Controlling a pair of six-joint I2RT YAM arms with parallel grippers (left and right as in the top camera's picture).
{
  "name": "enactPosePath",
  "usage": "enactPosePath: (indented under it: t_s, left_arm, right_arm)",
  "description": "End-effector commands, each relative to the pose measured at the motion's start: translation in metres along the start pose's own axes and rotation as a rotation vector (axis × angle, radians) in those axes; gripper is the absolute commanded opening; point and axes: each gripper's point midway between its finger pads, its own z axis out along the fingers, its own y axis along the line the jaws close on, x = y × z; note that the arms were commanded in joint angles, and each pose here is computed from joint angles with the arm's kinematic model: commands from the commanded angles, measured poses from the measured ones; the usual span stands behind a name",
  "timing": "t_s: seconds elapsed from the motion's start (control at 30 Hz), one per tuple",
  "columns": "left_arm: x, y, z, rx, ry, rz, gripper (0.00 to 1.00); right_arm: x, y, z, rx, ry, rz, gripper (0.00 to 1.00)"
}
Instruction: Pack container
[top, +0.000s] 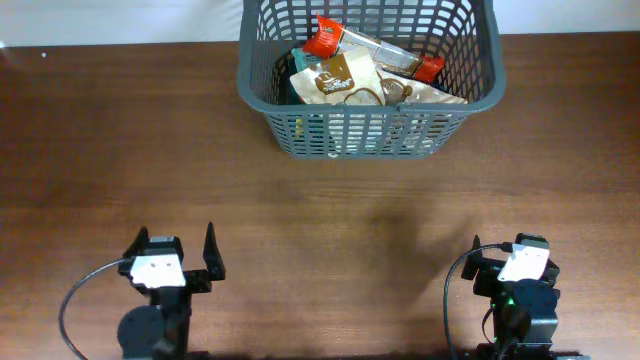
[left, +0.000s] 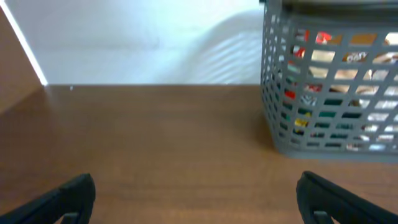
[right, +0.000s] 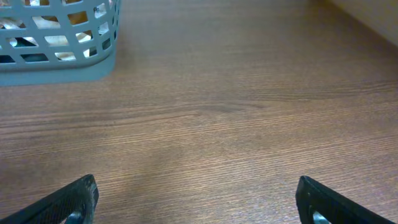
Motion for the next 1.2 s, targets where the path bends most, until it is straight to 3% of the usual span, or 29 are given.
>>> enactPosePath:
  t_s: [0.0, 0.47, 1.17]
  left_arm:
    - [0.012, 0.0, 0.004, -0.002, -0.007, -0.006, 0.99]
    - [0.056, -0.001, 0.017, -0.002, 0.073, -0.002, 0.99]
    - [0.056, -0.001, 0.018, -0.002, 0.067, -0.002, 0.99]
  right_arm:
    - [0.001, -0.001, 0.001, 0.006, -0.003, 0.017, 0.99]
    - [0.001, -0.001, 0.001, 0.006, -0.003, 0.017, 0.99]
    - [0.001, -0.001, 0.001, 0.006, -0.003, 0.017, 0.99]
